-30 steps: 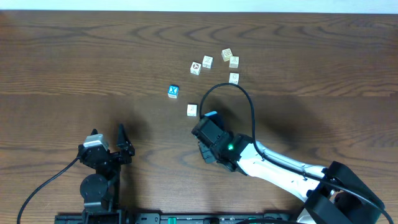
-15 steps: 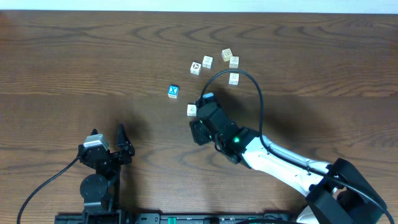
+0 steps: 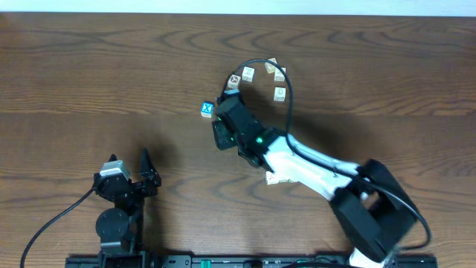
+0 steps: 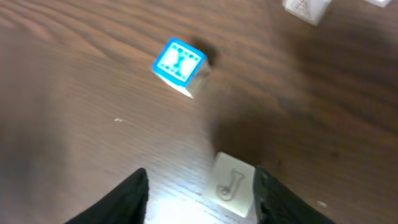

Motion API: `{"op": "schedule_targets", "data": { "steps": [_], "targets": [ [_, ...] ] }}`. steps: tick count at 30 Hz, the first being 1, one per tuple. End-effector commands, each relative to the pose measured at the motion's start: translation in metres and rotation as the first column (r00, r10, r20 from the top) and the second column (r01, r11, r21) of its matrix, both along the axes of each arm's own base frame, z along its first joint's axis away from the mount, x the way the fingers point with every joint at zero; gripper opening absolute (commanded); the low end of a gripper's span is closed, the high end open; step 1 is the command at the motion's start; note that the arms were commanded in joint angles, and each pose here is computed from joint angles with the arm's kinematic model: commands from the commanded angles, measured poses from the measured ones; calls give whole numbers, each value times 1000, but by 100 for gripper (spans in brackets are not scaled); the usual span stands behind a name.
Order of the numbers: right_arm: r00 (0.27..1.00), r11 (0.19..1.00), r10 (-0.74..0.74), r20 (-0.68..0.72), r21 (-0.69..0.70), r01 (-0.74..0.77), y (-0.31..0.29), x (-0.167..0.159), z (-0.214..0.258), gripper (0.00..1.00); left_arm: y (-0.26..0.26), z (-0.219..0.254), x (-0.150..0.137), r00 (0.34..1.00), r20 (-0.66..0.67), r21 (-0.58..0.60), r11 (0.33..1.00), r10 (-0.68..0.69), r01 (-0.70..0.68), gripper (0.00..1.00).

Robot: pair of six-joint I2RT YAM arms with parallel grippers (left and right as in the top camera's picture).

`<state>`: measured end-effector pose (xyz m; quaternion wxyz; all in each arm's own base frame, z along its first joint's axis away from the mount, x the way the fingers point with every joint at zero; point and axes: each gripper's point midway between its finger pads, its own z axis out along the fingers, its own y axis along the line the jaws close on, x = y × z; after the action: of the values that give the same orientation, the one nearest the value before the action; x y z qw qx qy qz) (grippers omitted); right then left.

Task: Lift 4 blocks
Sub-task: 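Lower and close the right gripper on the J block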

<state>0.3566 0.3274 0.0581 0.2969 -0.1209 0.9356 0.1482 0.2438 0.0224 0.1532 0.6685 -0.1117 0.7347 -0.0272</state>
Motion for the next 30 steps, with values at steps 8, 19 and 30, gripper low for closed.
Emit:
{"op": "schedule_targets", "data": {
  "steps": [8, 19, 30],
  "targets": [
    [977, 977, -211, -31, 11, 212, -13, 17, -3, 52, 3, -18, -1, 998, -58, 3, 1000, 19, -19, 74],
    [970, 971, -238, -58, -24, 237, -18, 15, -23, 47, 3, -18, -1, 998, -58, 3, 1000, 19, -19, 75],
    [969, 971, -239, -64, -36, 237, -19, 14, -28, 40, 3, -18, -1, 998, -58, 3, 1000, 19, -19, 74]
  ]
}}
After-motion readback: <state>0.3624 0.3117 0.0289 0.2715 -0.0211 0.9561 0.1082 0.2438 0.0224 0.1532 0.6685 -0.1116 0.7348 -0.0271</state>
